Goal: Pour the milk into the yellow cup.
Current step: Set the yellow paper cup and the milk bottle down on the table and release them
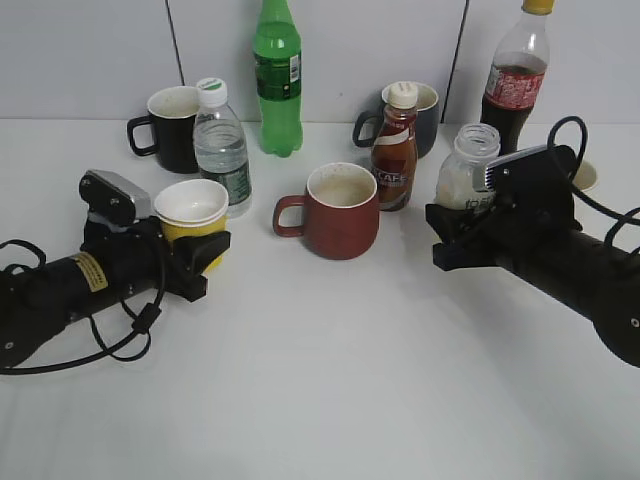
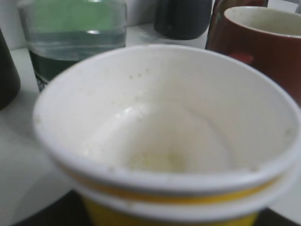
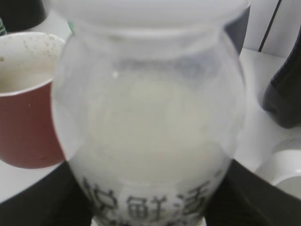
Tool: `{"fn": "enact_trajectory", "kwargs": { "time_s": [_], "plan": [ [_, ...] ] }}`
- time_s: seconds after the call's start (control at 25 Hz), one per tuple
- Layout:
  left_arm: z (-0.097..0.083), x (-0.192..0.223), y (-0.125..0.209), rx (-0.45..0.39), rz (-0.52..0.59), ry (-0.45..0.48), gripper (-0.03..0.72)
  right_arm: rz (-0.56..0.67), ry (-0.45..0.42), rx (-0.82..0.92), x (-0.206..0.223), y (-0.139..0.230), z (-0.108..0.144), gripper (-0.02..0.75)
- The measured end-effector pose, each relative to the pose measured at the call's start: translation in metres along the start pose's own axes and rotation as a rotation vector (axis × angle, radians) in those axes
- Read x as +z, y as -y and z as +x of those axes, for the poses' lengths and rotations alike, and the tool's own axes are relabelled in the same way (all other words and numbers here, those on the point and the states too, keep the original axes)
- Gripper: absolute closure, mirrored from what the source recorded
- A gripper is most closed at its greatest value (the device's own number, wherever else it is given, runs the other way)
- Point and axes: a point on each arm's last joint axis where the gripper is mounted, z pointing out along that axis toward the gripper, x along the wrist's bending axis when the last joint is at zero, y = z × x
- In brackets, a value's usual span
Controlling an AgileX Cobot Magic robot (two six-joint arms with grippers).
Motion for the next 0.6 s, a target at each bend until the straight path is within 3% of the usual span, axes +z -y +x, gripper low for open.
{"fn": "enact_trajectory", "kwargs": {
  "time_s": [0.24,0.48,0.6],
  "plan": [
    [0.0013,0.0024,0.0072,-0.005,0.031,-0.002,0.334,-0.017,-0.012,0.002,0.0004,-0.0004,0.0011,0.307],
    [0.0031,0.0024,0.0076,-0.013,0.032,-0.023,0.158,-0.018,-0.028,-0.005,0.0003,-0.0005,0.0024,0.307],
    [0.0076,0.0021,0.007,-0.032,0.024,-0.073,0.123,-0.018,-0.028,-0.004,0.0003,-0.0005,0.0024,0.307]
  ]
}}
